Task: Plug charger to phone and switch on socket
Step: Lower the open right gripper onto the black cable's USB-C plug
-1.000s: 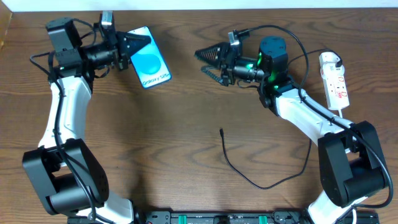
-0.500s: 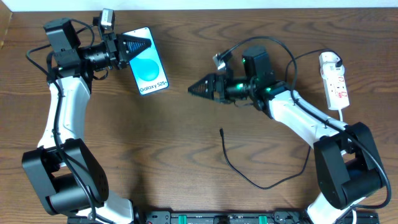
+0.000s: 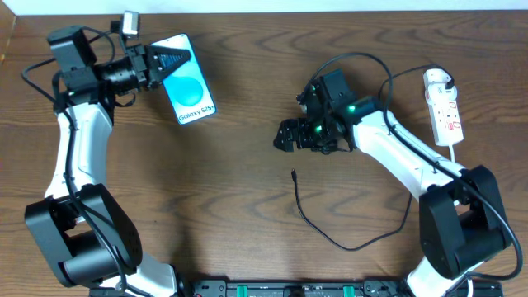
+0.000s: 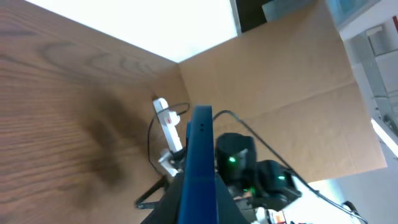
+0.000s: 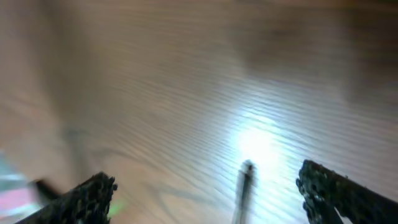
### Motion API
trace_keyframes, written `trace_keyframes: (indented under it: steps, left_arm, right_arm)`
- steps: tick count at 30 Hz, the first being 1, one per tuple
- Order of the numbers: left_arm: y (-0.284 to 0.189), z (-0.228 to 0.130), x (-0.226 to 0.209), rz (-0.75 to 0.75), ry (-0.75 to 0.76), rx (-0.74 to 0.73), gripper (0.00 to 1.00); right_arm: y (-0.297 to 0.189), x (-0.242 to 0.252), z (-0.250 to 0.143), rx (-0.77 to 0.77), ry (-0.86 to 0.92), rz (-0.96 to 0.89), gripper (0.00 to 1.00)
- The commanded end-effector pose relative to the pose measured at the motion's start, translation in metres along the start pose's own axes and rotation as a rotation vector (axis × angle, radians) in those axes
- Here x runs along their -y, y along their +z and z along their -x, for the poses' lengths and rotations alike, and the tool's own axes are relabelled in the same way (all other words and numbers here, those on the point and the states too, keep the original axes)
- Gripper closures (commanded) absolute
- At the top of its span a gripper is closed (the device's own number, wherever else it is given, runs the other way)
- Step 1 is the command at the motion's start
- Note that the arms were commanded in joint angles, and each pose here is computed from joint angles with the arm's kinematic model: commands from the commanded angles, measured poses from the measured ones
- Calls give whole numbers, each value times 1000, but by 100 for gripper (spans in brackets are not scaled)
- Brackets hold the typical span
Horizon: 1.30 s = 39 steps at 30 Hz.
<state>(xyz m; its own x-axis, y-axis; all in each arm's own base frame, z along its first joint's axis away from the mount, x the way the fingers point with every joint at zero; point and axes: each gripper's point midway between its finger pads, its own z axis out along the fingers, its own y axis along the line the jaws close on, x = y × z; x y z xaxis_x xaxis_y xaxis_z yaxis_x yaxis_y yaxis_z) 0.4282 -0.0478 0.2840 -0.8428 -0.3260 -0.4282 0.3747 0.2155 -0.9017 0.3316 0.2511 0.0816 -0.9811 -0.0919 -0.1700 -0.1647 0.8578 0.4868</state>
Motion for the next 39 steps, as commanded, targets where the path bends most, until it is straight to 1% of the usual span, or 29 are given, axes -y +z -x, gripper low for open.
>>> trace_keyframes:
  steps: [1,5,10,16,20,25,34,37,39]
  left_arm:
    - [-8,3,1,-5,23,11,93]
    - [-11,4,1,-3,22,16,93]
    - [-11,4,1,-2,22,17,93]
    - [-11,4,1,-3,22,16,92]
    - [-11,4,1,-2,22,17,93]
    - [-11,4,1,-2,22,17,92]
    - [-11,4,0,-2,22,17,93]
    - [-11,4,1,-2,22,17,93]
    - [-11,4,0,-2,22,17,92]
  right_arm:
    - [-8,3,6,68,-106,-209,8]
    - [-1,-3,-12,51,-87,-286,10]
    - [4,-9,-30,64,-60,-384,10]
    - [8,-7,-46,60,-35,-445,10]
    - [11,3,-53,40,-33,-472,11]
    - [24,17,-63,33,-32,-485,8]
    - [41,28,-79,9,-13,-457,6]
    - [45,31,-82,9,-14,-452,12]
    - [48,34,-84,10,-13,-450,20]
